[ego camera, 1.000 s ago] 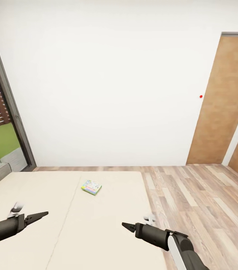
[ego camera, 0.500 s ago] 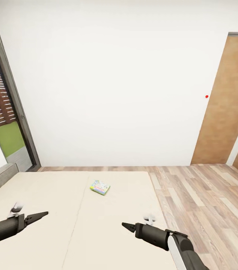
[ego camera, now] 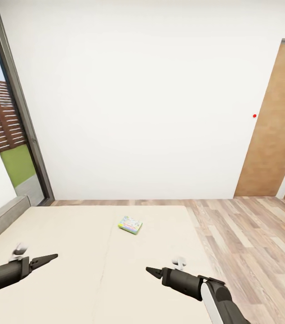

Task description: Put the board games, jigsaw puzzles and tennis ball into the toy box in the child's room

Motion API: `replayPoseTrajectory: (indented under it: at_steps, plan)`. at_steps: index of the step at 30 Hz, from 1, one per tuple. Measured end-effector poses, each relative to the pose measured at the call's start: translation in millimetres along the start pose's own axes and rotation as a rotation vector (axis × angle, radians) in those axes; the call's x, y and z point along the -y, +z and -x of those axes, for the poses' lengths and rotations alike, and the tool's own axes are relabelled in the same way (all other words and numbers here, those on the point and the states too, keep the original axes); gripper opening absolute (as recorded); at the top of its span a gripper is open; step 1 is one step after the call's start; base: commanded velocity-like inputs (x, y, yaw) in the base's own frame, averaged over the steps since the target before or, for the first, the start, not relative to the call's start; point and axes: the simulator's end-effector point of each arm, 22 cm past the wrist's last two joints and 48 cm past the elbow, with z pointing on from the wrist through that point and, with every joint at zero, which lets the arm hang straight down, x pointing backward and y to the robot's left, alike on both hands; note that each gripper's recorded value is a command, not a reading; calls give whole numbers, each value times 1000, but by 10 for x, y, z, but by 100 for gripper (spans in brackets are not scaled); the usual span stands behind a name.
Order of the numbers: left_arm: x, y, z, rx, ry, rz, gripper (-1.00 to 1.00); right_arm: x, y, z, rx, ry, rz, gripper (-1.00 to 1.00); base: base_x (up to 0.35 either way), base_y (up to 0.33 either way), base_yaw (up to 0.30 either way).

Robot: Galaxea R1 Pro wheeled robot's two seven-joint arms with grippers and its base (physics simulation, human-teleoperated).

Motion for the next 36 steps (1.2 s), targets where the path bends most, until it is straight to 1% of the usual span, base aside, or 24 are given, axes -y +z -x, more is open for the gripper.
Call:
replayPoseTrajectory:
  at_steps: [36]
  plan:
    - [-2, -4, 3, 0, 1, 1, 100, 1, -1, 0, 0, 0, 0, 100, 0, 275, 0]
